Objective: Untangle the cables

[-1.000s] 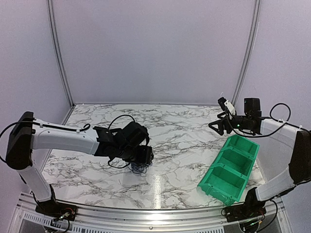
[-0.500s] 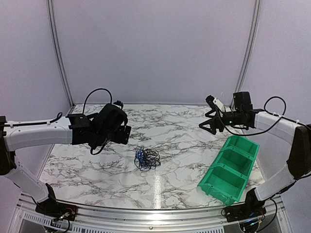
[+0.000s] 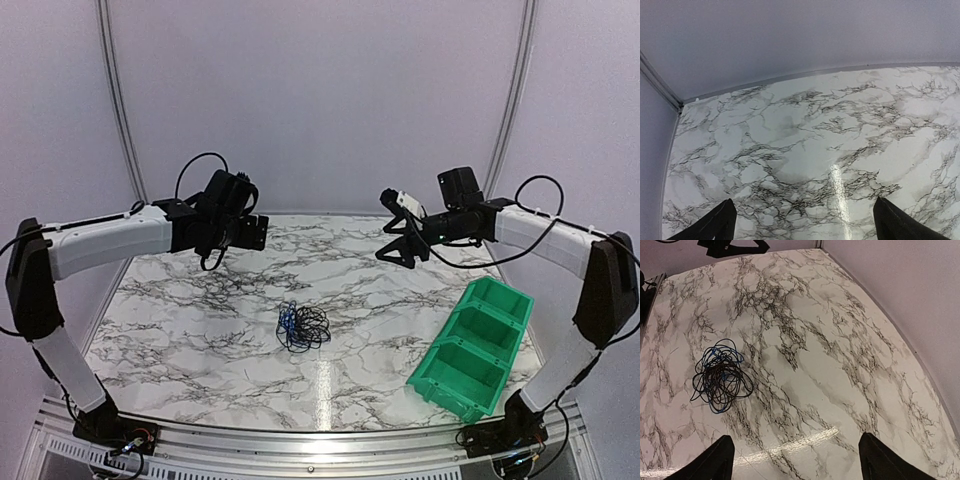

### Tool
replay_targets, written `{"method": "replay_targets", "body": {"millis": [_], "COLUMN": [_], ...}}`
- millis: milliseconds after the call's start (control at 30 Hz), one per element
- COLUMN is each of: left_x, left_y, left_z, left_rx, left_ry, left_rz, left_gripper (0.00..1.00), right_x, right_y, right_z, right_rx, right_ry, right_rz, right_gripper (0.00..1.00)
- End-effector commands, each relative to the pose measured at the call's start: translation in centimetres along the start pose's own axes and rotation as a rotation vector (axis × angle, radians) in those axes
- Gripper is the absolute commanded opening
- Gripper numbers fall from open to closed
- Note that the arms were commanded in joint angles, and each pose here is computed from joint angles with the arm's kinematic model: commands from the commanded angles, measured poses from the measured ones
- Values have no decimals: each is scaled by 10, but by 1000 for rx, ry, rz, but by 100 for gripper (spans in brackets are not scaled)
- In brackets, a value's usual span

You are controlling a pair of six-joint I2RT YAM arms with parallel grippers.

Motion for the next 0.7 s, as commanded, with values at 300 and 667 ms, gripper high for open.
{"method": "replay_targets", "body": {"millis": [300,667], "left_x": [-30,-41], "left_y": [29,19], "left_z": [12,11], "left_rx": [113,74], "left_ry": [-78,39], "left_rz": [104,323], "left_gripper": [97,95], "right_x": [10,12], "right_y": [-29,-38], "right_z": [-35,-47], "right_rx": [218,155], "right_ry": [-253,-316], "right_rz": [201,364], "right_gripper": [85,87]}}
Point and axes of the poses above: each gripper's point midway between its finger pads, its own y axis out along the fingers, its own x axis along the line the jaws close on, z = x × y, the point moved 10 cm from there along -y, back along the fingers, and after that the axes turned 12 degrees about y, right-handed, at the moved point
